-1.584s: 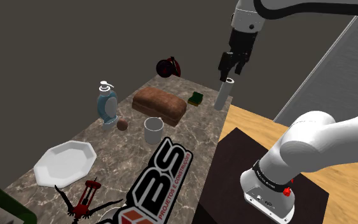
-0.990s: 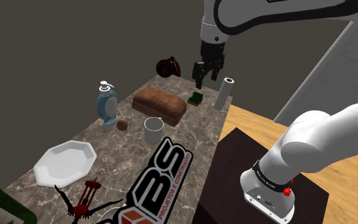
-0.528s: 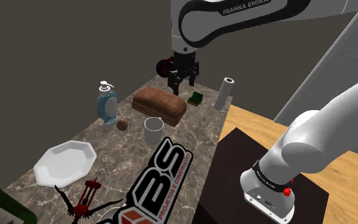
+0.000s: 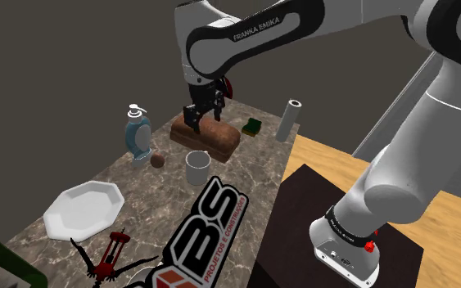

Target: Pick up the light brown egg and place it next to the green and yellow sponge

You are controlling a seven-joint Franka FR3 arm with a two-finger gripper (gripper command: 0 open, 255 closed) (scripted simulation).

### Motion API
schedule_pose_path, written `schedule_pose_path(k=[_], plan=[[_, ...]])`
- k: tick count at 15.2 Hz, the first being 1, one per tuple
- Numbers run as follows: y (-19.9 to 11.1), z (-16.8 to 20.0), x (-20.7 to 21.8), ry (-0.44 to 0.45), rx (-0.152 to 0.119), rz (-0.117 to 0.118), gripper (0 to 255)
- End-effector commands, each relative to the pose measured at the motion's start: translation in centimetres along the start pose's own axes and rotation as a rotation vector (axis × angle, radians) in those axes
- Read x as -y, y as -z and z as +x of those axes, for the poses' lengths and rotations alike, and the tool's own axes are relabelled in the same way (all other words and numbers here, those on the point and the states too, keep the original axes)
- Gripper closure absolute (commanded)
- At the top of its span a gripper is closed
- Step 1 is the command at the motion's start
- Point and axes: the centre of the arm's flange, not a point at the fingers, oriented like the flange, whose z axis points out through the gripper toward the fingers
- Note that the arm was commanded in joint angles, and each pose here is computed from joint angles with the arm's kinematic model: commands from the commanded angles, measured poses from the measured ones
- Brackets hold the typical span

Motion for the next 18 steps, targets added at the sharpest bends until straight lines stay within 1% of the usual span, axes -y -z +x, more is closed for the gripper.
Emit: schedule_pose_path(k=[1, 15, 17, 18], plan=[[-0.9, 2.0, 1.5, 0.011, 0.008, -0.006, 0], [-9.0, 14.9, 13.7, 0.087, 0.065, -0.046, 0], [-10.3, 16.6, 15.5, 0.097, 0.073, -0.052, 0], [-10.4, 16.8, 15.6, 0.098, 0.074, -0.052, 0]])
